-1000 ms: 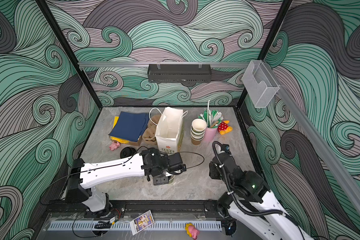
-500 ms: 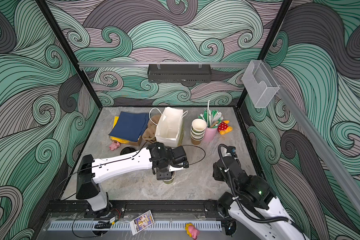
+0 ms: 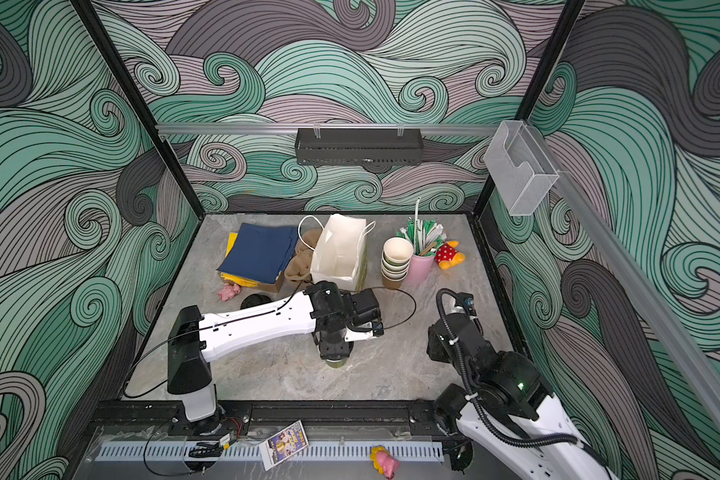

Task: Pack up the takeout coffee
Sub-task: 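Press the black lid down onto the green cup with the left gripper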

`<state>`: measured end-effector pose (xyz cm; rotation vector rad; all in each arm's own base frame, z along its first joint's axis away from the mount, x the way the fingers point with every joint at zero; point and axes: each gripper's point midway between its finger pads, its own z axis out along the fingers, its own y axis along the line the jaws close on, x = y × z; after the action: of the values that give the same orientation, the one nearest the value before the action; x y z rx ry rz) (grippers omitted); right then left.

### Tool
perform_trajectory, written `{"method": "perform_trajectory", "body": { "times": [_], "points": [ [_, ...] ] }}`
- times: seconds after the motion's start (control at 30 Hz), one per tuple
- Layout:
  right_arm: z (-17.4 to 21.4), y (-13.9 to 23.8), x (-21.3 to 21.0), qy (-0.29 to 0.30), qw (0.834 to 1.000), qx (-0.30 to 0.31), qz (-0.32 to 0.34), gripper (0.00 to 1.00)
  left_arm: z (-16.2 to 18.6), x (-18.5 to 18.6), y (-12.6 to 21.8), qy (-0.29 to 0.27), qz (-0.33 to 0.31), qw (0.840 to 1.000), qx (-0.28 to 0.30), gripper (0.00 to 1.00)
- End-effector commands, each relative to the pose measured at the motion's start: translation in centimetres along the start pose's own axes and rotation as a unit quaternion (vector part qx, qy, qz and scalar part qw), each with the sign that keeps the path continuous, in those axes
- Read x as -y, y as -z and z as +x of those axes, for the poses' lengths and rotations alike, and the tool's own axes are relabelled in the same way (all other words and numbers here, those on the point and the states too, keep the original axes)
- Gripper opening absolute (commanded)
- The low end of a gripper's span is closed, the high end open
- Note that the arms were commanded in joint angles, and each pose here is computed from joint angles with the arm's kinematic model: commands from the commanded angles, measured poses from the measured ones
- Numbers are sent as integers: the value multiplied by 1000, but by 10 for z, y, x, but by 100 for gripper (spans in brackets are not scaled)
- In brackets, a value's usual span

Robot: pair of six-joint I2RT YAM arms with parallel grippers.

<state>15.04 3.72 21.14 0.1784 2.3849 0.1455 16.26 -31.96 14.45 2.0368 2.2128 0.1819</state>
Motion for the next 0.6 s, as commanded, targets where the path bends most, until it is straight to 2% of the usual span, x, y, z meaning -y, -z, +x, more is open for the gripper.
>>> {"method": "perform_trajectory", "body": {
  "times": [0.0, 0.57],
  "points": [
    [-3, 4, 5, -7, 1000, 7, 8, 58, 2, 0, 2, -2, 13, 1000, -8, 65],
    [-2, 3, 5, -8, 1000, 6, 9, 58, 7, 6, -1, -2, 36, 999, -19, 64]
  ]
}}
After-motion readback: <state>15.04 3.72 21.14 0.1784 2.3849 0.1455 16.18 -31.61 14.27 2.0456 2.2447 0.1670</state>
